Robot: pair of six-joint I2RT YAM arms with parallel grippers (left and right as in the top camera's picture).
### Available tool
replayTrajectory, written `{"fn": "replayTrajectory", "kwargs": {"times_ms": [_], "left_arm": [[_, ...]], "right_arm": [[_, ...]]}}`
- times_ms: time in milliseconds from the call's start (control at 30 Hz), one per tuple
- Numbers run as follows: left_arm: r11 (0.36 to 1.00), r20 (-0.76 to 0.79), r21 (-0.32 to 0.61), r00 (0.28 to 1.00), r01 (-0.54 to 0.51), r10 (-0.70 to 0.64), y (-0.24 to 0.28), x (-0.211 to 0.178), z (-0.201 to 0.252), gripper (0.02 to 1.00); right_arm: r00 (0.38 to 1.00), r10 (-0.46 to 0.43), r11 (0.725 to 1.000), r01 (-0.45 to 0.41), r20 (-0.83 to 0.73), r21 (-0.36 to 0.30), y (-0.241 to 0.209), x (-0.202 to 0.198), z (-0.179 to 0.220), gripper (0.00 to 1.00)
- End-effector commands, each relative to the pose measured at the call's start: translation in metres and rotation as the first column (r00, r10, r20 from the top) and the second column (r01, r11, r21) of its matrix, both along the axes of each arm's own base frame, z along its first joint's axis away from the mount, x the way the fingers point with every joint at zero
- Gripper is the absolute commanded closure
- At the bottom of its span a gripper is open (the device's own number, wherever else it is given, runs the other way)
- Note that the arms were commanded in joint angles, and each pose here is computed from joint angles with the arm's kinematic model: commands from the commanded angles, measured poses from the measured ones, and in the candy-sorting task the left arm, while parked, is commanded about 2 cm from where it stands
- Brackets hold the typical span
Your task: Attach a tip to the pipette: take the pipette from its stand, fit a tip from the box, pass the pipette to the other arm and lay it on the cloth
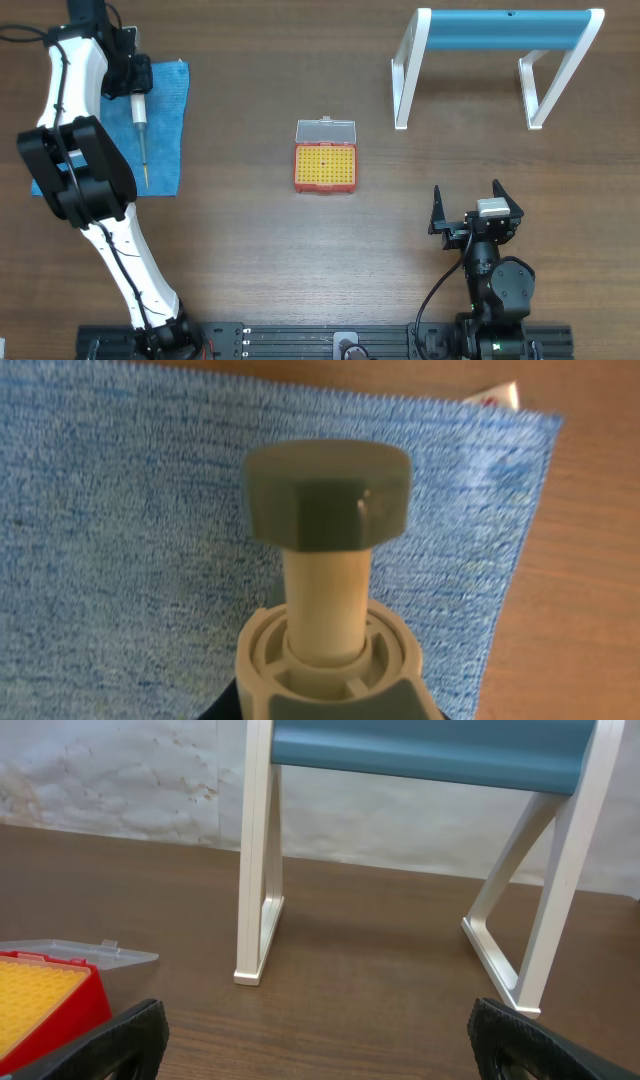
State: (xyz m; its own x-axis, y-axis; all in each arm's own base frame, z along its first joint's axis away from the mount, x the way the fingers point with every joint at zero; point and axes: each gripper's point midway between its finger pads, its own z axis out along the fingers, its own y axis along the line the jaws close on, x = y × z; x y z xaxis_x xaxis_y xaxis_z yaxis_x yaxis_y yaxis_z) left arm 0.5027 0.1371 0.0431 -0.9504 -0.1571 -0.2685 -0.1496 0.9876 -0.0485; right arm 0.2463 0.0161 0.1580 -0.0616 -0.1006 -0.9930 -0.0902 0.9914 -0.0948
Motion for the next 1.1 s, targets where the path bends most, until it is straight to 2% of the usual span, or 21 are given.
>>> {"fn": "replayTrajectory", "kwargs": {"times_ms": [33, 300, 567, 833, 967, 1100], "left_arm": [[0.999, 0.023, -0.036, 1.0, -0.016, 0.017, -0.005, 0.008, 0.002, 0.991], [0.997, 0.0, -0.053, 0.998, -0.058, 0.059, -0.005, 0.003, -0.002, 0.991], [0.994, -0.123, -0.083, 0.991, -0.067, 0.057, -0.011, -0.016, -0.038, 0.991], [0.993, -0.125, -0.081, 0.99, -0.082, 0.071, -0.011, -0.016, -0.038, 0.991], [0.993, -0.123, -0.08, 0.99, -0.081, 0.071, -0.01, -0.016, -0.038, 0.958], [0.994, -0.124, -0.08, 0.99, -0.081, 0.07, -0.011, -0.016, -0.038, 0.869]], "right_arm": [[1.0, -0.002, 1.0, 0.002, -0.004, 0.015, 0.0, 0.0, -0.001, 0.027], [1.0, -0.002, 1.0, 0.002, -0.005, 0.015, 0.0, 0.0, -0.001, 0.027], [1.0, -0.002, 1.0, 0.002, -0.004, 0.015, 0.0, 0.0, -0.001, 0.027], [1.0, -0.002, 1.0, 0.002, -0.005, 0.015, 0.0, 0.0, -0.001, 0.027], [1.0, -0.002, 1.0, 0.002, -0.004, 0.015, 0.0, 0.0, -0.001, 0.029], [1.0, -0.002, 1.0, 0.002, -0.004, 0.015, 0.0, 0.0, -0.001, 0.027]]}}
